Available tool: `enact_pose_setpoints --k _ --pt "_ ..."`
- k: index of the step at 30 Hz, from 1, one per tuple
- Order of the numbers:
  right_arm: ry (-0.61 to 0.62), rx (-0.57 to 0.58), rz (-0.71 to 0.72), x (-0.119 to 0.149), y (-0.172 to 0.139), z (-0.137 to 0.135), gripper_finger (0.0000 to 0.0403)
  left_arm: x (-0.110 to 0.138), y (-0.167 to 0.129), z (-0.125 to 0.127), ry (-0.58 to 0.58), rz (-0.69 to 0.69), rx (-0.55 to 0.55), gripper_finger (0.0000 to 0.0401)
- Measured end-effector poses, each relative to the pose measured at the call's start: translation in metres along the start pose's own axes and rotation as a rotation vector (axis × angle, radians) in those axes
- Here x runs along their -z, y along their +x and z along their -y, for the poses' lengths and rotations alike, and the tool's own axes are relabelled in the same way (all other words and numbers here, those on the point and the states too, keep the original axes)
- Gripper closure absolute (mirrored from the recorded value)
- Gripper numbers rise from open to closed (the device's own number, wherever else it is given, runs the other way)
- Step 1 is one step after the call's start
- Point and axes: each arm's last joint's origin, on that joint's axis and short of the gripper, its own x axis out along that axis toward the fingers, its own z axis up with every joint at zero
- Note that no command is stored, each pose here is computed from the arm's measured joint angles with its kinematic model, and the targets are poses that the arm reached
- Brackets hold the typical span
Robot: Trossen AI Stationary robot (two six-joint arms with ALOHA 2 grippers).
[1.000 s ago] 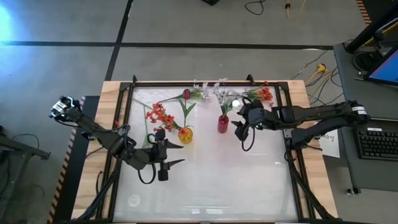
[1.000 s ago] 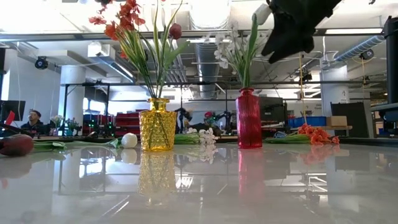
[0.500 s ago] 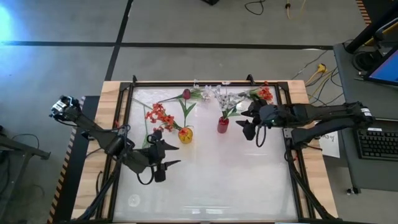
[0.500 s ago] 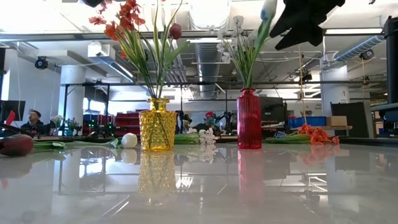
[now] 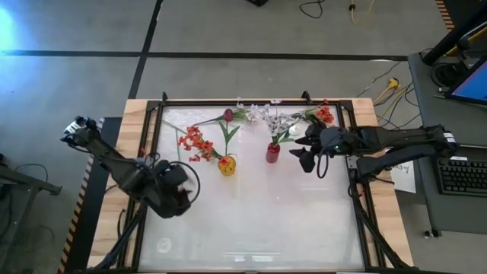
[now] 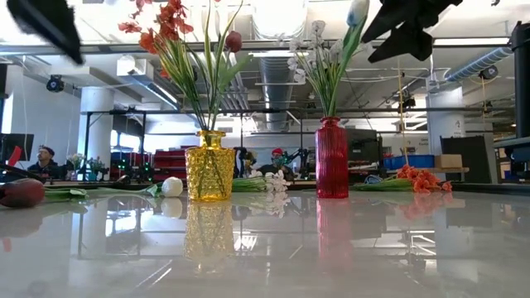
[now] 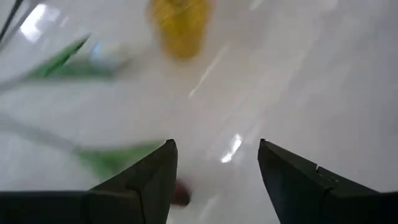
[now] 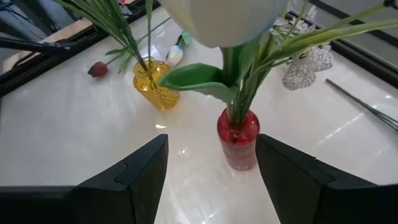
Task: Sort flowers into vase by color
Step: Put the red tulip into the yellow flower vase
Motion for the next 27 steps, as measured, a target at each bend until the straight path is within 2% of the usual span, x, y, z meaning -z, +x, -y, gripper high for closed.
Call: enact_pose_setpoints --k 7,11,15,27 --pt "0.0 -0.028 -0.014 0.0 -0.001 -0.001 0.017 0.026 0.033 -0.016 -0.217 -0.071 -0.124 0.0191" --pt "0.004 -0.032 -0.017 0.0 0.0 -0.001 0.017 0.04 0.056 -0.031 -0.346 -0.066 -0.236 0.0191" --pt "0.009 -0.033 -0.017 0.0 0.0 -0.001 0.017 0.057 0.077 -0.045 -0.411 -0.064 -0.314 0.0192" --pt "0.006 -0.04 -0.012 0.0 0.0 -0.002 0.017 0.079 0.116 -0.056 -0.479 -0.027 -0.291 0.0219"
